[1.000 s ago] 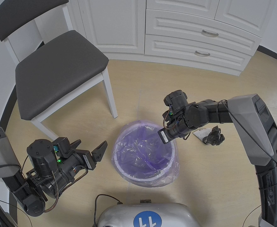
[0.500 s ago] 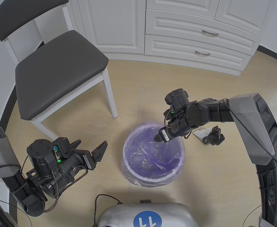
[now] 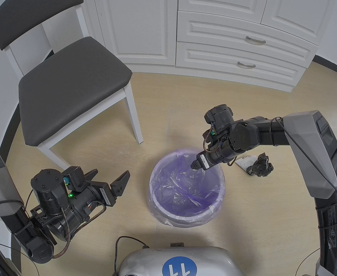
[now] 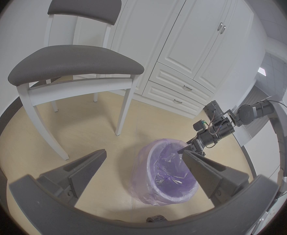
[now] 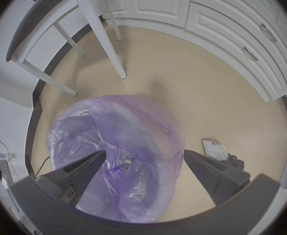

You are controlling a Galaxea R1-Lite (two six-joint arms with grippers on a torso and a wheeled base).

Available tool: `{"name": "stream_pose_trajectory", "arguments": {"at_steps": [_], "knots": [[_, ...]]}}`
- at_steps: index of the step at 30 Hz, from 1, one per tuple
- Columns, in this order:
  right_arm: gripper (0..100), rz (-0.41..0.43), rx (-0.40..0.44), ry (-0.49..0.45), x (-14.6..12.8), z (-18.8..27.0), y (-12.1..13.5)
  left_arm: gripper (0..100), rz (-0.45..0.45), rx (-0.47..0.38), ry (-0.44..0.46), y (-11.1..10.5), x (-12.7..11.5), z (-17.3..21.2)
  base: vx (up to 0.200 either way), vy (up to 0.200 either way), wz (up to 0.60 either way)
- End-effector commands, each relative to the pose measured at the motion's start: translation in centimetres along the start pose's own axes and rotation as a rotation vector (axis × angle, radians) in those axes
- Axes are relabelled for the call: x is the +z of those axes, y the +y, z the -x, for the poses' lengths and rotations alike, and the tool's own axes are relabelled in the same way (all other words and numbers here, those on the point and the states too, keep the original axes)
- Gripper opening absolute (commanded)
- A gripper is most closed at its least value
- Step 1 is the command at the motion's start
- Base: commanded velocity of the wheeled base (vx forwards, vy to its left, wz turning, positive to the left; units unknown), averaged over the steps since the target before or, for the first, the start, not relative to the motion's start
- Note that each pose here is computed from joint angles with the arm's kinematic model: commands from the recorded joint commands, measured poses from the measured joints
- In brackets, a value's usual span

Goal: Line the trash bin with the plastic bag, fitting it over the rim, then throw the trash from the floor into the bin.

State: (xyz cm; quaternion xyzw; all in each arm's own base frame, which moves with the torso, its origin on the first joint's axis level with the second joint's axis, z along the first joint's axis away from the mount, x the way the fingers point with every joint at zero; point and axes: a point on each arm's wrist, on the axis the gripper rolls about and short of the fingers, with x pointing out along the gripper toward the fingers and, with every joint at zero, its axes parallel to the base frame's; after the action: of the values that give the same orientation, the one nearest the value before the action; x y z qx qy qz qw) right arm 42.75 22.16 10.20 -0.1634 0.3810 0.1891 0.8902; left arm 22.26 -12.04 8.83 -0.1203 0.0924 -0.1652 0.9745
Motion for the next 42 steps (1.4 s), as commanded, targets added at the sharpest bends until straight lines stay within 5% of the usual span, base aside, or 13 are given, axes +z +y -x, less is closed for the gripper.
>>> {"name": "stream_pose_trajectory", "arguments": {"at_steps": [1,8,42], "knots": [[100,-0.006,-0.001,-0.022,0.5,1.4,-0.4,100,0.001,-0.001,-0.004,0.0,0.1,0.0,0.000,0.000,0.00],[100,-0.028,-0.015,-0.021,0.0,3.8,-2.0,100,0.003,-0.005,-0.019,-0.1,0.5,0.2,0.000,0.000,0.00],[100,-0.117,-0.095,0.019,-2.8,-1.1,-6.9,100,0.003,-0.004,-0.015,-0.1,0.4,0.2,0.000,0.000,0.00]]}}
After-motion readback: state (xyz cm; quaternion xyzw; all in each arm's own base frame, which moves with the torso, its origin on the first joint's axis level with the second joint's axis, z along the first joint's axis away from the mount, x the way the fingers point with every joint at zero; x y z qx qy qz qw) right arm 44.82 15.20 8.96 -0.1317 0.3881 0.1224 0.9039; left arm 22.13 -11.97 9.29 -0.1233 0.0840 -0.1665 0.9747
